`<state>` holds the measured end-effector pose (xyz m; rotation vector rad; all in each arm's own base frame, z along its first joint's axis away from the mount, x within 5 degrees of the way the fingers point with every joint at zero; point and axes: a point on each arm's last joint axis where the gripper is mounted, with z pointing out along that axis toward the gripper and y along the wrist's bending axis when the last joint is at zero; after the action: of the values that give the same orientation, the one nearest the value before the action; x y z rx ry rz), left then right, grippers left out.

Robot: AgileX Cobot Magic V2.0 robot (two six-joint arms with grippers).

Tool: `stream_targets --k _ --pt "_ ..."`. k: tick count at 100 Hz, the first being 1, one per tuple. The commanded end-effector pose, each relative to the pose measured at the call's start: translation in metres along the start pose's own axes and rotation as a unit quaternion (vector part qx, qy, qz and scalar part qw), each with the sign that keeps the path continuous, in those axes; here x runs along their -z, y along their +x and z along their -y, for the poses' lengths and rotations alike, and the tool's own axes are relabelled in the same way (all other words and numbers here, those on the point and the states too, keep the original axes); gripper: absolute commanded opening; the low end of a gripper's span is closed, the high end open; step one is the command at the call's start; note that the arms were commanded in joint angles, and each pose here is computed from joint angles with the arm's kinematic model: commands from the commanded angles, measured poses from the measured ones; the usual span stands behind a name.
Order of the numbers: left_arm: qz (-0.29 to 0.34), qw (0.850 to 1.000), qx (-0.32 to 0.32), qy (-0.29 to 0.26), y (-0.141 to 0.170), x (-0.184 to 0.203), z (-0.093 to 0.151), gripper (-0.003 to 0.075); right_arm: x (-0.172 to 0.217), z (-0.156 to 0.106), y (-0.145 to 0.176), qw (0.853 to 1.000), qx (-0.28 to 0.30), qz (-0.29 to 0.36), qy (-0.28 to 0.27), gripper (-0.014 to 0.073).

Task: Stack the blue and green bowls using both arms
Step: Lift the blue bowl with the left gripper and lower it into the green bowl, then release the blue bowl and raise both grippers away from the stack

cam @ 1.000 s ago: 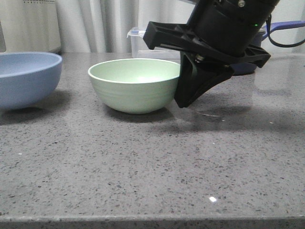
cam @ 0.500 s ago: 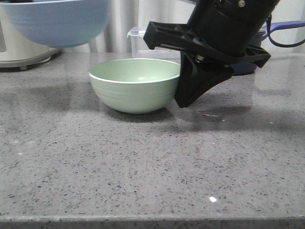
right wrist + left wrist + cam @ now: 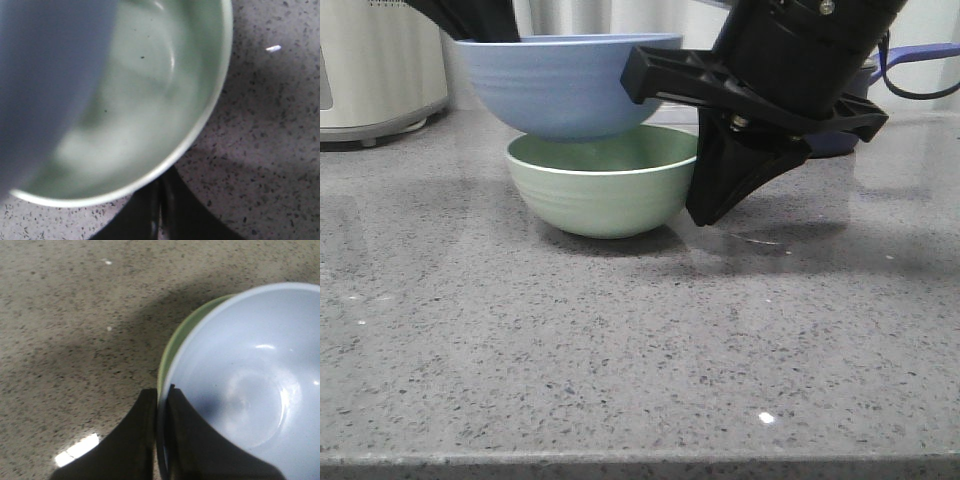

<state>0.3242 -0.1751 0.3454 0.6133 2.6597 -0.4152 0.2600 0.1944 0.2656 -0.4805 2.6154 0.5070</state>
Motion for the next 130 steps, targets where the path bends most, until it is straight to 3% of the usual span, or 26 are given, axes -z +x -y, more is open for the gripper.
stream_targets --k 1,55,67,84,92,130 --pt "0.042 0.999 -0.01 0.021 -0.0054 0.0196 0.0161 -0.002 0.0167 -0.0057 -0.01 0.999 0.006 0.045 -0.014 -0.008" --pt "0.043 0.998 -0.01 0.04 -0.0065 0.0151 0.0249 -0.0015 0.0167 -0.0057 -0.01 0.999 0.006 0.045 -0.014 -0.008" --pt "0.043 0.998 -0.01 0.04 -0.0065 0.0151 0.025 0.0071 0.0167 -0.0057 -0.0099 0.999 0.006 0.045 -0.014 -0.008" --pt "0.044 0.998 -0.007 0.039 -0.0068 0.0155 0.0226 0.0299 0.0167 -0.0057 -0.0099 0.999 0.006 0.045 -0.014 -0.008" --pt "0.044 0.998 -0.007 0.039 -0.0068 0.0155 0.0226 0.0356 0.0167 -0.0057 -0.0099 0.999 0.006 0.045 -0.014 -0.008" --pt "0.046 0.998 -0.008 0.039 -0.0062 0.0182 0.0231 0.0356 0.0167 -0.0057 -0.0102 0.999 0.006 0.046 -0.014 -0.008"
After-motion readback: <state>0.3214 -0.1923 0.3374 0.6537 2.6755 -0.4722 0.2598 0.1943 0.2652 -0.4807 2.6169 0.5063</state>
